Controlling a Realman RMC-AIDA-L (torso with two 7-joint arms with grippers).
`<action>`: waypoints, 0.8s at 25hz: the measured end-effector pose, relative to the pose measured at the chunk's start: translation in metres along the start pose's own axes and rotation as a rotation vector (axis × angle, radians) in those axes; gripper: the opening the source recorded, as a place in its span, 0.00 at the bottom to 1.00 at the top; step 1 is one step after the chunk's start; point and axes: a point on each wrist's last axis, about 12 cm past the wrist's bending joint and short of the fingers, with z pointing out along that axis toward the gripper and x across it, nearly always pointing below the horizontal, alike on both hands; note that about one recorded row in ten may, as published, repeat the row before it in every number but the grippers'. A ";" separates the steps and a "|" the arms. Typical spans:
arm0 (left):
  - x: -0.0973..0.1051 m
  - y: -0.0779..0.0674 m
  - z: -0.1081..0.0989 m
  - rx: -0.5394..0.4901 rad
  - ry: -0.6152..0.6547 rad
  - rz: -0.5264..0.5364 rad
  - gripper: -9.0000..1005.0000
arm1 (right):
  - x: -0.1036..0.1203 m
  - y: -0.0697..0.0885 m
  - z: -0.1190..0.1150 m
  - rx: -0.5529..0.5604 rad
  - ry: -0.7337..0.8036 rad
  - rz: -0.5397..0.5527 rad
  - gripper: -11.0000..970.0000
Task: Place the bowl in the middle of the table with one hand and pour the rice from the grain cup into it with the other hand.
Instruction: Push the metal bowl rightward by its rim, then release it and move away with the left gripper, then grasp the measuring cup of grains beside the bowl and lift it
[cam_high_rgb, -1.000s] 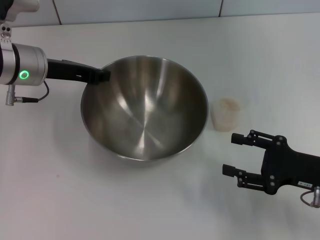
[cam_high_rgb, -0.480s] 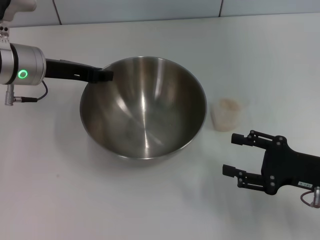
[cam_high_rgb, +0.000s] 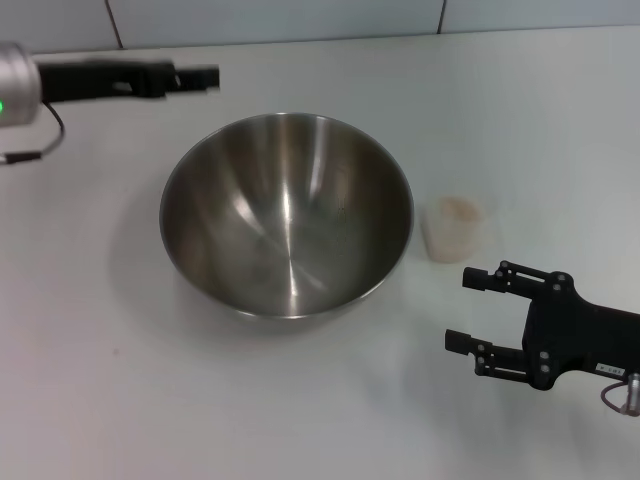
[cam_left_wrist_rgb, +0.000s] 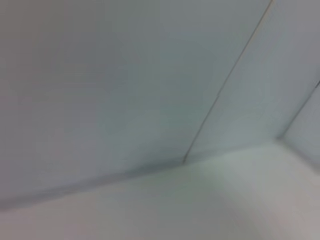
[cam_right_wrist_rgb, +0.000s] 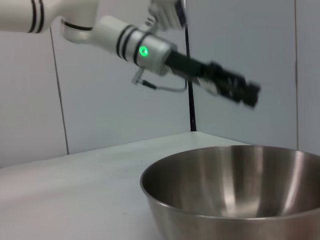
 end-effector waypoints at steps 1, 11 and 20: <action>0.000 0.000 0.000 0.000 0.000 0.000 0.72 | 0.000 0.000 0.000 0.001 0.001 0.000 0.79; 0.041 0.012 -0.085 0.060 -0.486 0.232 0.80 | 0.000 -0.001 0.000 0.010 0.000 0.000 0.79; 0.121 0.007 -0.134 0.087 -0.583 0.417 0.82 | 0.000 -0.002 -0.001 0.019 -0.001 0.000 0.79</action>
